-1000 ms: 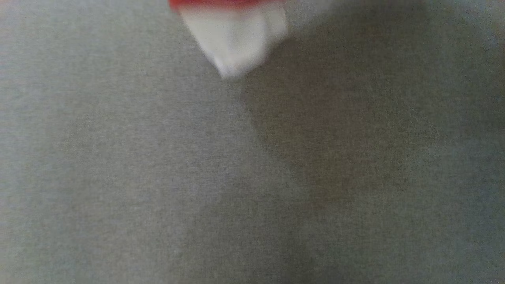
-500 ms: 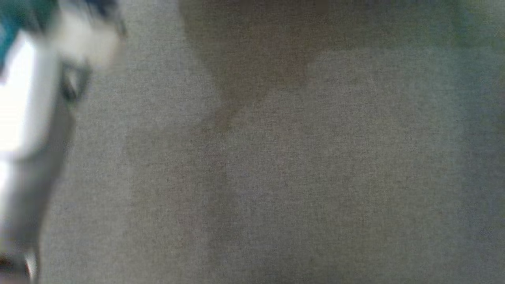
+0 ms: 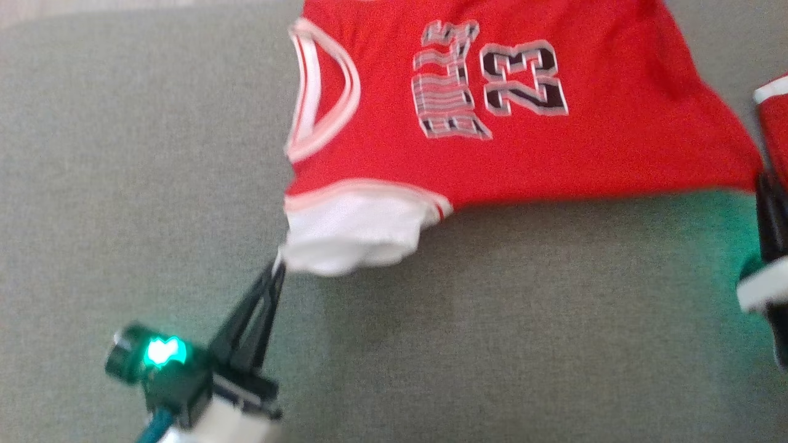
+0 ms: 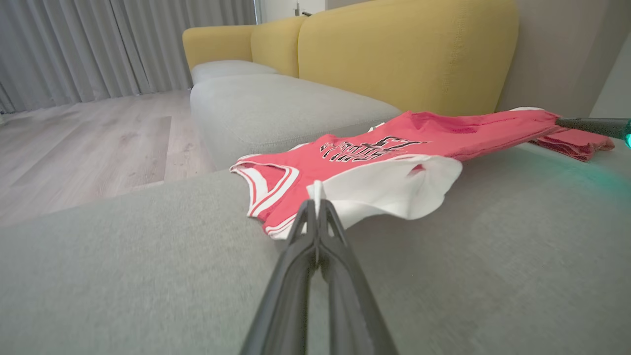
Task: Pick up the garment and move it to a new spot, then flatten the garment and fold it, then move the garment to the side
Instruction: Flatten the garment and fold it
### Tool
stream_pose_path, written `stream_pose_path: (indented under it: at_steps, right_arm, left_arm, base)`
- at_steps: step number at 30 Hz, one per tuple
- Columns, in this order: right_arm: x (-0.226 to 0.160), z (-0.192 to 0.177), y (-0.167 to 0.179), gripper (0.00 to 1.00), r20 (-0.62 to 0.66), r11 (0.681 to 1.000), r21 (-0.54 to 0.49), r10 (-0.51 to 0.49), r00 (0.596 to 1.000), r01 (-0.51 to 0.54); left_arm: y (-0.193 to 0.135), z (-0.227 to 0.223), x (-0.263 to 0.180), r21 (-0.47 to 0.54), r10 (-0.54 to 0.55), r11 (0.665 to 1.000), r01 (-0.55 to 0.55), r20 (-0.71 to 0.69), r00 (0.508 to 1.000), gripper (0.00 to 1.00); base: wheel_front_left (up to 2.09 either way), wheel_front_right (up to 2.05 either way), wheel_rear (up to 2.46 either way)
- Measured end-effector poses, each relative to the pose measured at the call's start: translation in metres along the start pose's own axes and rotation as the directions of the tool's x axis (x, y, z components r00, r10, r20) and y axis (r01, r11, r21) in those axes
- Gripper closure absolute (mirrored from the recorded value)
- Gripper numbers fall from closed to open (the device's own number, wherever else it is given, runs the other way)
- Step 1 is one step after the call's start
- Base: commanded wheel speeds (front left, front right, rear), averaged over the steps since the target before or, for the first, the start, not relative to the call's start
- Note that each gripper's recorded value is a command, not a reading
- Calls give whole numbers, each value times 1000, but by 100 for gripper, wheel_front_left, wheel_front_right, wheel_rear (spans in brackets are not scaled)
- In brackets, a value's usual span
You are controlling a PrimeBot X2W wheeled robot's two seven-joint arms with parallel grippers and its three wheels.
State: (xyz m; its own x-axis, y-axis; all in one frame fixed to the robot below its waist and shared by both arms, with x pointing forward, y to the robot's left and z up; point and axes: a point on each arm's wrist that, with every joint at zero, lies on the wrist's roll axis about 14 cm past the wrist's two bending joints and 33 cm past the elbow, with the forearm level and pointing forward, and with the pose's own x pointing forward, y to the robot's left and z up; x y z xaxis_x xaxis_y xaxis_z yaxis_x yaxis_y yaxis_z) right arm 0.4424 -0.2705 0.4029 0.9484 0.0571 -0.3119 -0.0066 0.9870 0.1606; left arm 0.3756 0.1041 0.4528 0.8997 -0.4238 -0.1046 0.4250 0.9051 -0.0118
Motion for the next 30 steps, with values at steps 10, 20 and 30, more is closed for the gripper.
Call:
stream_pose_path:
  at_steps: [10, 20, 30]
  right_arm:
    - [-62, -18, -13, 100, -12, 999, -10, -52, 999, 52]
    - [-42, -3, 0, 100, -20, 999, -21, -46, 999, 45]
    - [14, 16, 6, 100, -27, 997, -51, -56, 998, 55]
  left_arm:
    - [-16, 6, -39, -64, 0, 998, 0, 0, 1000, 100]
    - [-5, 41, 5, 31, -73, 997, 70, 104, 992, 100]
    - [16, 66, 81, 123, -146, 984, 126, 172, 974, 100]
  base:
    - [0, 0, 0]
    - [0, 0, 0]
    - [0, 0, 0]
